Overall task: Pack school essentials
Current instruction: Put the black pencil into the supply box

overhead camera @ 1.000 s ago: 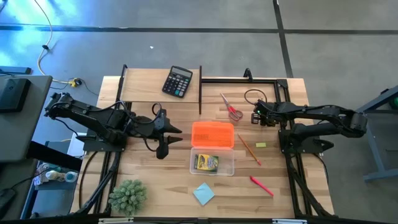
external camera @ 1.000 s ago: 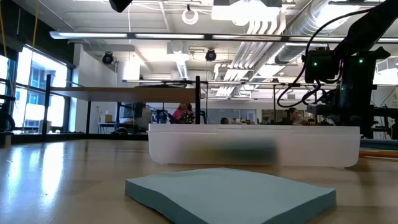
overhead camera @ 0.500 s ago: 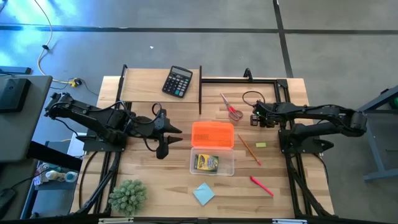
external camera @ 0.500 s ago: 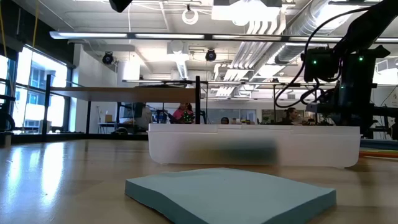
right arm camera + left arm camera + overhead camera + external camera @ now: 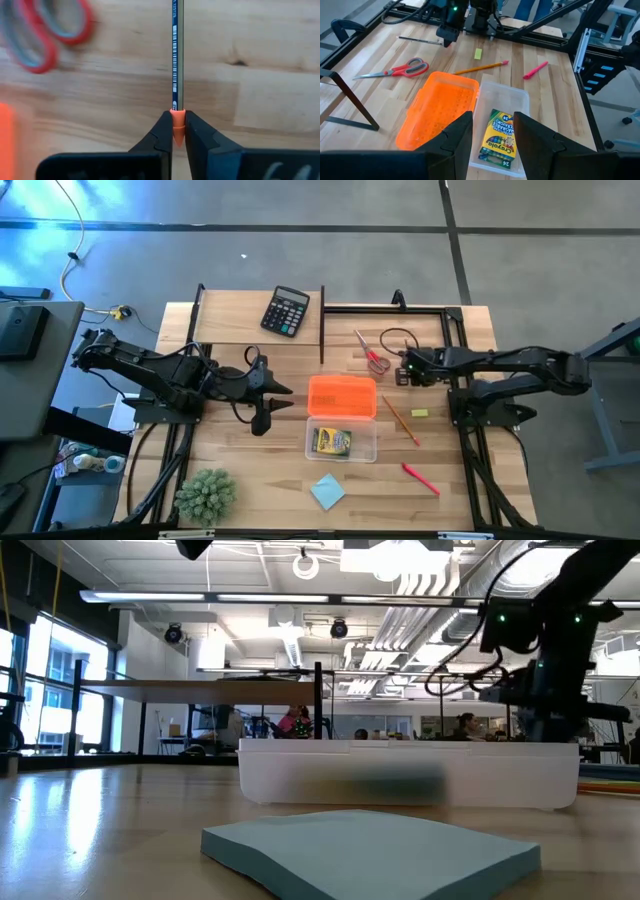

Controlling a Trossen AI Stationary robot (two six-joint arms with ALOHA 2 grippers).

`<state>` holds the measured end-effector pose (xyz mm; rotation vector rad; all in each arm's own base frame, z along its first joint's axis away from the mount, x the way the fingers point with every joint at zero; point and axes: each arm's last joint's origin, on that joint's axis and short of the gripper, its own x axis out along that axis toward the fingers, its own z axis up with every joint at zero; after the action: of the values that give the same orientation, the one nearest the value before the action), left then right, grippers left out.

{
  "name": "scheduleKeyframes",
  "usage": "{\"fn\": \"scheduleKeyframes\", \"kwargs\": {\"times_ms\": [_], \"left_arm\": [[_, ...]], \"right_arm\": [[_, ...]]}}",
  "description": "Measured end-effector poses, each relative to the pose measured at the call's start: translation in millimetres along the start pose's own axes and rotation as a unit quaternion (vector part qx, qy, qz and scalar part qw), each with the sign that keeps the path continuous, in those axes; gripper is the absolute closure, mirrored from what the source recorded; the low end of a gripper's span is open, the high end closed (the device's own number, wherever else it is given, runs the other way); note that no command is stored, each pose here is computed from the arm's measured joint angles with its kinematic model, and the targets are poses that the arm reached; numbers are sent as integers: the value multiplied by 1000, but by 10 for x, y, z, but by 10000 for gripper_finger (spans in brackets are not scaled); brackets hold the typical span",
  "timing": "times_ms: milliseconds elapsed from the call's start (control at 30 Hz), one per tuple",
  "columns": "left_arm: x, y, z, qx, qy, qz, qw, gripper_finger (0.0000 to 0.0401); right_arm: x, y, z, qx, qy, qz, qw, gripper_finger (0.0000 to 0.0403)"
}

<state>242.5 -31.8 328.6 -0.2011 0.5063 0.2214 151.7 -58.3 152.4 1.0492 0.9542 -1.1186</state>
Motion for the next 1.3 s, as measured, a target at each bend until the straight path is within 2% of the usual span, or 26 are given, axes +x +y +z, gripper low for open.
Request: {"fn": "scheduleKeyframes", "kwargs": {"times_ms": [133,333,467,700,1033,1300], "left_arm": [[0,0,0,0,0,0,1000,270],[0,0,0,0,0,0,1000,270],[0,-3,-2,-1,2,-5,1000,270],[0,-3,-2,-9,2,-5,1000,270],[0,-3,-3,-14,3,-5,1000,270],[-1,-13,-13,-4,14,-26,1000,270]], "right_arm": [[-160,135,27,-18,-21,10,1000,388],[-486,393,36,-79,-37,55,995,388],[-760,558,1,-129,-43,89,987,388],[-1140,788,-151,-211,-35,176,961,388],[-1217,1051,-618,-299,14,274,914,388],[-1006,1346,-1073,-334,47,295,894,388]]}}
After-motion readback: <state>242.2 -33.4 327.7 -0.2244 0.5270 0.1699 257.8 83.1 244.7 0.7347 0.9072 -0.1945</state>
